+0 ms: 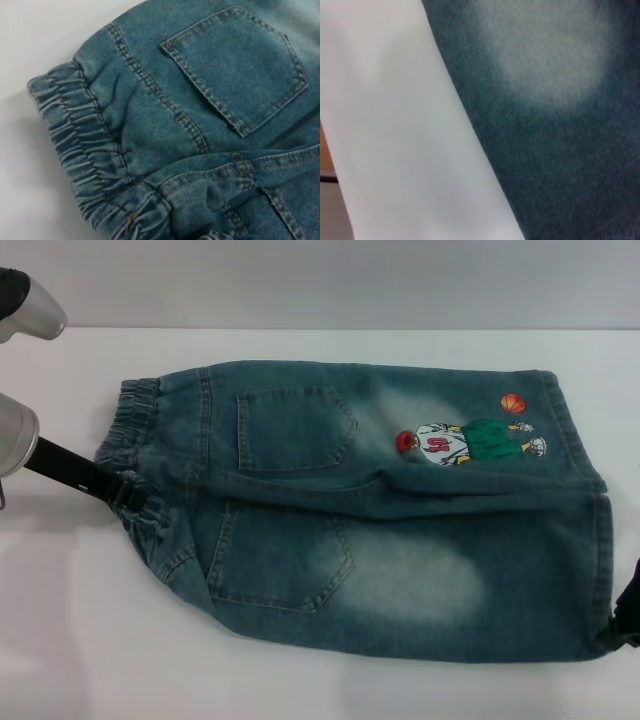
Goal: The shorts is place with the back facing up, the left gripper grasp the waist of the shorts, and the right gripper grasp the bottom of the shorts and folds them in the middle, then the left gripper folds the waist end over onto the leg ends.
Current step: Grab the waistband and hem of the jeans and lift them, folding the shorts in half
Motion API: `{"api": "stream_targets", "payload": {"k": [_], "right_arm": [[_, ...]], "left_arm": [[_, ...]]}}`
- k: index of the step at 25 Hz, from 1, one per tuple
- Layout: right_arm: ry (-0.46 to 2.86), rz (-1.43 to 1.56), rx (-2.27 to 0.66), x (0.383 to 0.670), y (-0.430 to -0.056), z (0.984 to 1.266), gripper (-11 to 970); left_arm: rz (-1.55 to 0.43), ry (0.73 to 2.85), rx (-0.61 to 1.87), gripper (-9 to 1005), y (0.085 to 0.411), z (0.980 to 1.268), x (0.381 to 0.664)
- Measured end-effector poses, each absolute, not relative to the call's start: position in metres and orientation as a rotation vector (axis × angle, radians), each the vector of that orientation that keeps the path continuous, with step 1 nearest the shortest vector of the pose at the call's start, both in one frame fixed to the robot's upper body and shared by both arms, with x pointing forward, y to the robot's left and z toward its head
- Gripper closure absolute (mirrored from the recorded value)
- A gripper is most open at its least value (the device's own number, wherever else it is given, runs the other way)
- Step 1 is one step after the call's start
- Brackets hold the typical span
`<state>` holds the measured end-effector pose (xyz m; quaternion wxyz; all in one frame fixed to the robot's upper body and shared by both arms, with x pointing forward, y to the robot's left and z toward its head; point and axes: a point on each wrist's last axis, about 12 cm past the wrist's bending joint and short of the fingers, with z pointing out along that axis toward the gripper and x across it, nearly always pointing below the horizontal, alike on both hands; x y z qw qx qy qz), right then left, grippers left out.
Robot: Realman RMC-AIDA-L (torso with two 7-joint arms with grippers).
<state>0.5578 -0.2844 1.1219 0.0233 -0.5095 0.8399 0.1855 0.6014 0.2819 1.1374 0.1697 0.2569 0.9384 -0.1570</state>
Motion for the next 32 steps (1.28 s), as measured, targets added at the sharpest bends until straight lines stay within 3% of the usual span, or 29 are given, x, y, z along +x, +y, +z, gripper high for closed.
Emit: {"api": "stream_targets", "payload": {"k": [32], "right_arm": [[2.115,0.474,-1.134,0.56,-0.331,1.174,960]], "left_arm": [[-0.307,2.511,0.601,938,0.298,1.167,0.621]]}}
